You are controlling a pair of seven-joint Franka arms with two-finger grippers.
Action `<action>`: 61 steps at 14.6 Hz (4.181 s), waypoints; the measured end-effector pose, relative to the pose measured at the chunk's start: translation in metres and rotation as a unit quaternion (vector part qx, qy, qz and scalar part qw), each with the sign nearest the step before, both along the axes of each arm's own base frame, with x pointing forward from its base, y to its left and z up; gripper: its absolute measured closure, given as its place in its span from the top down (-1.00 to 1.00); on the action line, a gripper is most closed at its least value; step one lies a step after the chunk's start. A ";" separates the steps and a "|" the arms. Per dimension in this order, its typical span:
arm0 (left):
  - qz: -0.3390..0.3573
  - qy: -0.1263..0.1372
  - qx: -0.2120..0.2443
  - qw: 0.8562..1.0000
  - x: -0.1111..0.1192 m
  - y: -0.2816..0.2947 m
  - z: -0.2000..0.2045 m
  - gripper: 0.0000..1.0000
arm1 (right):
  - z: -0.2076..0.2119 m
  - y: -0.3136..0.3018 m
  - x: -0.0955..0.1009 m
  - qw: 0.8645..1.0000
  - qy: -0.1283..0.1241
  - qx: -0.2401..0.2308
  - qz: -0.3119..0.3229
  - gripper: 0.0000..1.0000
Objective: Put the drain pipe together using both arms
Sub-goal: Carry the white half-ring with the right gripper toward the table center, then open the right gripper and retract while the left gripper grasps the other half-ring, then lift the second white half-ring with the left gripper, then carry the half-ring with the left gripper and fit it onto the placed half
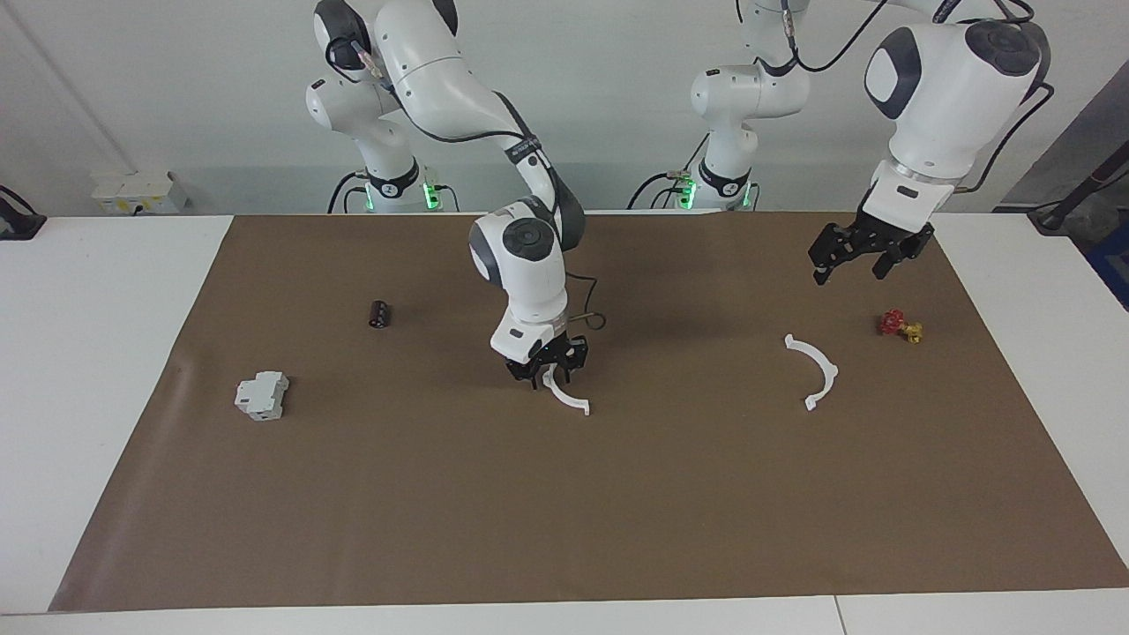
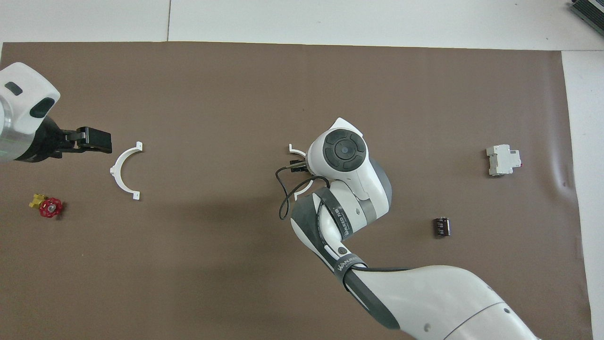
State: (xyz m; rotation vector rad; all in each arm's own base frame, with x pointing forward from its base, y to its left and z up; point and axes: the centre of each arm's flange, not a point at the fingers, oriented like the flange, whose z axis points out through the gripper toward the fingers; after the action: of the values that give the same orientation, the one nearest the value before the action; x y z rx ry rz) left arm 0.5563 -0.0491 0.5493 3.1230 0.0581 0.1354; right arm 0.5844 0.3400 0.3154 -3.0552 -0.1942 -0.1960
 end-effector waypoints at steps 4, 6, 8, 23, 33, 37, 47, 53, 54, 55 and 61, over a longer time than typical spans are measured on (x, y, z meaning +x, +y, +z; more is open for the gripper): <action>0.026 -0.037 -0.002 0.999 0.003 0.030 -0.051 1.00 | 0.073 -0.070 0.024 0.998 -0.003 0.004 -0.056 1.00; 0.038 -0.050 -0.003 0.998 0.009 0.043 -0.085 1.00 | 0.107 -0.127 0.033 0.996 0.005 -0.003 -0.094 1.00; 0.044 -0.064 -0.004 0.997 0.016 0.051 -0.119 1.00 | 0.131 -0.183 0.035 0.991 0.025 -0.007 -0.133 1.00; 0.080 -0.032 -0.006 0.996 0.008 0.090 -0.229 1.00 | 0.172 -0.411 -0.021 0.983 0.144 -0.014 -0.112 1.00; 0.086 -0.037 -0.009 0.996 -0.001 0.081 -0.244 0.80 | 0.283 -0.390 -0.042 0.990 0.086 -0.054 -0.094 1.00; 0.086 -0.037 -0.009 0.996 -0.001 0.081 -0.244 0.20 | 0.301 -0.346 -0.042 0.991 0.077 -0.080 -0.075 1.00; 0.096 -0.049 -0.021 0.994 0.017 0.020 -0.219 -0.59 | 0.316 -0.382 -0.047 0.992 0.090 -0.043 -0.077 1.00; 0.053 -0.036 -0.033 0.997 0.026 -0.103 -0.188 -0.59 | 0.315 -0.371 -0.046 0.993 0.090 -0.049 -0.065 1.00; 0.060 -0.032 -0.037 0.997 0.020 -0.124 -0.191 -0.59 | 0.315 -0.371 -0.046 0.993 0.090 -0.049 -0.065 1.00; 0.073 -0.029 -0.041 0.996 0.013 -0.147 -0.193 -0.59 | 0.315 -0.371 -0.046 0.993 0.090 -0.049 -0.065 1.00; 0.114 -0.028 -0.041 0.992 -0.021 -0.261 -0.203 -0.59 | 0.315 -0.371 -0.046 0.993 0.089 -0.049 -0.065 1.00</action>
State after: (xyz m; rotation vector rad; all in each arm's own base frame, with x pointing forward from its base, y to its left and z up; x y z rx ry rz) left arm 0.5350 -0.3104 0.3458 3.0186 0.4089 0.2184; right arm 0.5385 -0.0307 0.6308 -3.1611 0.0056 0.0809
